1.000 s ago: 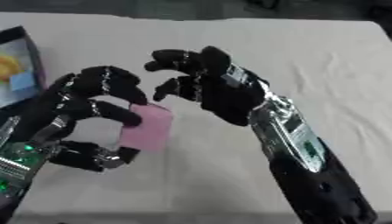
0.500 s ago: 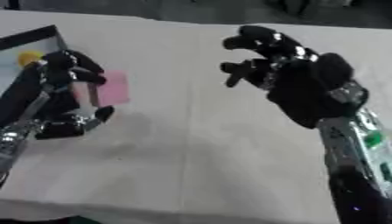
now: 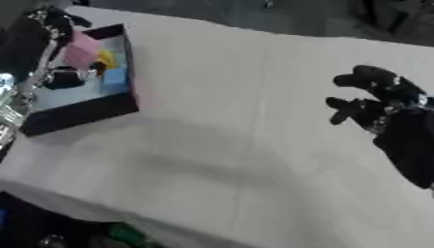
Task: Pick up the objects with one hand, pass them to the other hand, and then place them into the box on the other side of the table.
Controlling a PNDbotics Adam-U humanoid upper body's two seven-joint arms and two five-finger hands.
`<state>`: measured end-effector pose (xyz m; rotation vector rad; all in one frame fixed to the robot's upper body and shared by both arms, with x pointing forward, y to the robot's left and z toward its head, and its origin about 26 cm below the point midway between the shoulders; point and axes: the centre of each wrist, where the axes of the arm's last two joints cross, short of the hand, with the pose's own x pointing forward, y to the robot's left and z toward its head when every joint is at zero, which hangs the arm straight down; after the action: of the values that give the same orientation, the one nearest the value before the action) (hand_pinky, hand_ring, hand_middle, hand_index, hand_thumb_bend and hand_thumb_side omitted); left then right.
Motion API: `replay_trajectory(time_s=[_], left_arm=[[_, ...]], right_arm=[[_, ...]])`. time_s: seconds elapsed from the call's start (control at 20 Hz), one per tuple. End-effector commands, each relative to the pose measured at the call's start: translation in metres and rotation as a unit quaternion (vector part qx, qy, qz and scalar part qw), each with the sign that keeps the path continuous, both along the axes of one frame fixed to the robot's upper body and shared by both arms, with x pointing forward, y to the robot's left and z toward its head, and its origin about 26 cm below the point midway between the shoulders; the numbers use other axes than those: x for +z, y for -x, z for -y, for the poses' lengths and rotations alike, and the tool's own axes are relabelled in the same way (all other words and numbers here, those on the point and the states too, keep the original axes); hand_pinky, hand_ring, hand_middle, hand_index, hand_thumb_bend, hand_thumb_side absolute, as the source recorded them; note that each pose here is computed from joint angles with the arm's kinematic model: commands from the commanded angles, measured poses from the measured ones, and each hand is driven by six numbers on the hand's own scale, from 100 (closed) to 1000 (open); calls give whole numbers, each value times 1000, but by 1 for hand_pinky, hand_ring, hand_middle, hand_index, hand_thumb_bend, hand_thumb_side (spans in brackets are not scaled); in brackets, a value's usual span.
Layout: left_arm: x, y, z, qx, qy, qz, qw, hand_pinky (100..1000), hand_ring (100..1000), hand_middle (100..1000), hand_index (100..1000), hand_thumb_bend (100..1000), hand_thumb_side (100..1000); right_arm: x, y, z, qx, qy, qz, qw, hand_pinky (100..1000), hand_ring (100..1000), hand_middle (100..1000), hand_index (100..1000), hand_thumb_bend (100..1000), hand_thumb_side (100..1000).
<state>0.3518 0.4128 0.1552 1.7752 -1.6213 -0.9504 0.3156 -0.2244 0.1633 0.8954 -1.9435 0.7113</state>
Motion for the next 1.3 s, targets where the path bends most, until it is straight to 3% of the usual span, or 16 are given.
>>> replay_trajectory(time_s=[0.05, 0.1, 0.15, 0.2, 0.25, 0.35, 0.4, 0.5, 0.55, 0.65, 0.75, 0.85, 0.95, 1.15, 1.3], left_arm=[[3, 0, -44, 99, -26, -38, 994, 660, 708, 549, 786, 549, 154], [-4, 1, -54, 124, -27, -80, 989, 683, 750, 657, 844, 552, 188], [-10, 2, -63, 141, -28, -125, 982, 739, 822, 810, 921, 520, 402], [-12, 3, -68, 149, -28, -161, 975, 767, 853, 855, 942, 486, 567], [-9, 4, -71, 151, -25, -180, 972, 781, 878, 883, 955, 471, 669], [1, 10, -69, 144, -19, -174, 974, 772, 899, 915, 964, 457, 693], [8, 14, -64, 134, -18, -161, 978, 782, 907, 921, 963, 434, 643], [26, 20, -41, 84, 10, -106, 991, 863, 915, 883, 940, 195, 428], [36, 24, -22, 38, 37, -68, 996, 915, 920, 859, 928, 100, 408], [52, 34, 24, -104, 112, -2, 988, 993, 901, 801, 899, 100, 557], [63, 50, 65, -258, 193, 27, 946, 1000, 879, 757, 862, 100, 586], [62, 58, 96, -387, 271, 21, 881, 1000, 861, 728, 859, 100, 613], [52, 58, 118, -482, 341, -5, 807, 1000, 844, 699, 842, 100, 632], [30, 58, 156, -581, 419, -81, 693, 1000, 828, 675, 841, 100, 657], [18, 59, 180, -604, 461, -126, 638, 1000, 822, 667, 848, 100, 668]], right_arm=[[1, 0, 0, -1, 7, 8, 1000, 949, 619, 817, 878, 543, 587], [0, 0, 0, -1, 9, 8, 1000, 949, 618, 816, 878, 543, 587], [-2, 0, 0, -1, 10, 8, 1000, 949, 618, 815, 877, 544, 585], [-3, 0, 1, -2, 11, 6, 1000, 950, 617, 815, 877, 545, 585], [-4, -1, 1, -3, 12, 5, 1000, 950, 616, 814, 877, 545, 585], [-5, -1, 0, -2, 15, 8, 1000, 950, 616, 814, 877, 545, 587], [-5, -1, 1, -2, 16, 10, 1000, 950, 616, 814, 877, 545, 589], [-8, -3, 4, -17, 15, 5, 1000, 950, 614, 812, 875, 548, 589], [-10, -4, 6, -30, 16, 5, 999, 950, 613, 812, 875, 548, 591], [-11, -5, 12, -63, 23, 24, 997, 949, 613, 811, 876, 550, 596], [-12, -4, 19, -104, 33, 52, 993, 948, 616, 810, 875, 549, 599], [-19, -4, 22, -142, 34, 66, 987, 946, 617, 819, 878, 544, 601], [-24, -2, 27, -174, 39, 83, 980, 943, 620, 826, 880, 537, 602], [-31, 2, 28, -217, 36, 100, 970, 938, 615, 818, 874, 524, 589], [-33, 5, 27, -228, 35, 113, 966, 937, 617, 824, 874, 521, 584]])
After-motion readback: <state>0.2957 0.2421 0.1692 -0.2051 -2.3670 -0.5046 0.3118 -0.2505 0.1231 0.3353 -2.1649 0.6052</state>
